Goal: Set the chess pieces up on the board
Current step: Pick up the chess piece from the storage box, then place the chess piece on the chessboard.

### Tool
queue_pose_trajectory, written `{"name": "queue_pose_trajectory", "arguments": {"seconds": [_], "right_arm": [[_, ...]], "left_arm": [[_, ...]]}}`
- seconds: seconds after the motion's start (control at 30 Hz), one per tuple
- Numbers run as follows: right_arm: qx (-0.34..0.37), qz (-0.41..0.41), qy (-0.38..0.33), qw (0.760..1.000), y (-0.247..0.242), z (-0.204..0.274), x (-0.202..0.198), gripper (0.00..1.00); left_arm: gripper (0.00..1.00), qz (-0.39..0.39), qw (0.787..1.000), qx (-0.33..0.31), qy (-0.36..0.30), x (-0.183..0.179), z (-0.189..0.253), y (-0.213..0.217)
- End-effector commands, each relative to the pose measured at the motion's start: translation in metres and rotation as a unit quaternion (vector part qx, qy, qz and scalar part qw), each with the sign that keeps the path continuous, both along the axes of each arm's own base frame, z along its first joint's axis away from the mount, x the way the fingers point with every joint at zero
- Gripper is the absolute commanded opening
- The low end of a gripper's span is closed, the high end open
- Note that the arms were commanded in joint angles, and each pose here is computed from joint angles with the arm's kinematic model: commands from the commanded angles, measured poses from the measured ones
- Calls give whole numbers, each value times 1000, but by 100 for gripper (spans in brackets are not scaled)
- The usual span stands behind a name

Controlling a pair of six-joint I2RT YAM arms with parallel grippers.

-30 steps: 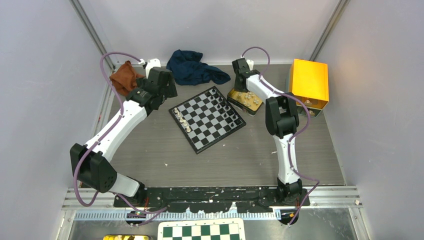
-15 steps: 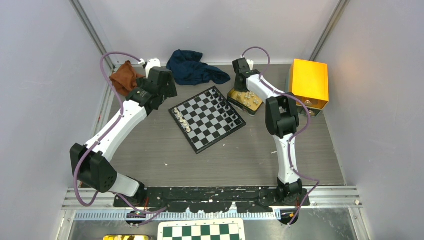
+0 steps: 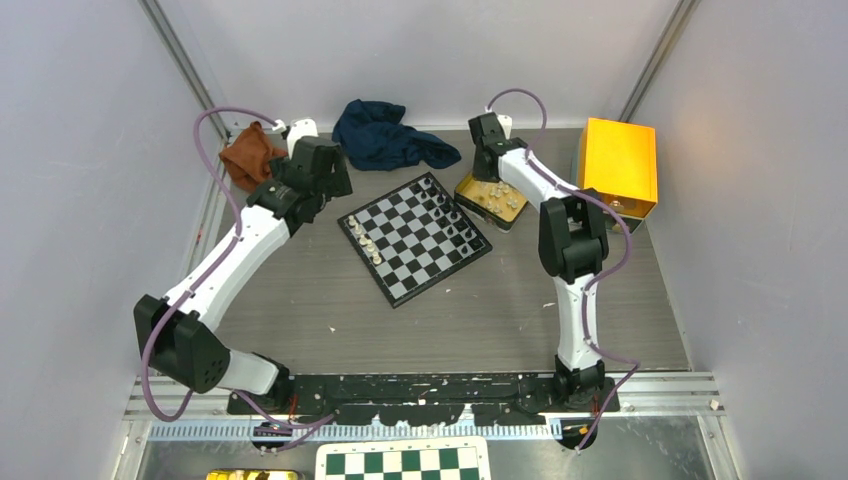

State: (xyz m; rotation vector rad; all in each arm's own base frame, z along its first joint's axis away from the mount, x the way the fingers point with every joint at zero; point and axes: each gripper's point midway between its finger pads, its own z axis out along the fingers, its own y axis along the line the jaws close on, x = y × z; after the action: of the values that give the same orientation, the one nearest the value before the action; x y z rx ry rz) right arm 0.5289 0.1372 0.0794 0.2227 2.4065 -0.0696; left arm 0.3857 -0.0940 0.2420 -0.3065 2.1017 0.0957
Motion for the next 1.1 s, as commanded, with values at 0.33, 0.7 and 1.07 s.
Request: {"name": "queue_pose_trajectory", "arguments": {"seconds": [0.33, 0.7, 1.07], "right_arm": [[-11, 71, -93, 993, 38, 116, -43, 1], [15, 193, -71, 979, 134, 117, -134, 1], [24, 286, -30, 958, 209, 87, -202, 0]], "left_arm": [[90, 10, 999, -21, -34, -19, 17, 11], [90, 23, 999, -7, -36, -37, 19, 26], [90, 31, 998, -9, -53, -52, 26, 36]]}}
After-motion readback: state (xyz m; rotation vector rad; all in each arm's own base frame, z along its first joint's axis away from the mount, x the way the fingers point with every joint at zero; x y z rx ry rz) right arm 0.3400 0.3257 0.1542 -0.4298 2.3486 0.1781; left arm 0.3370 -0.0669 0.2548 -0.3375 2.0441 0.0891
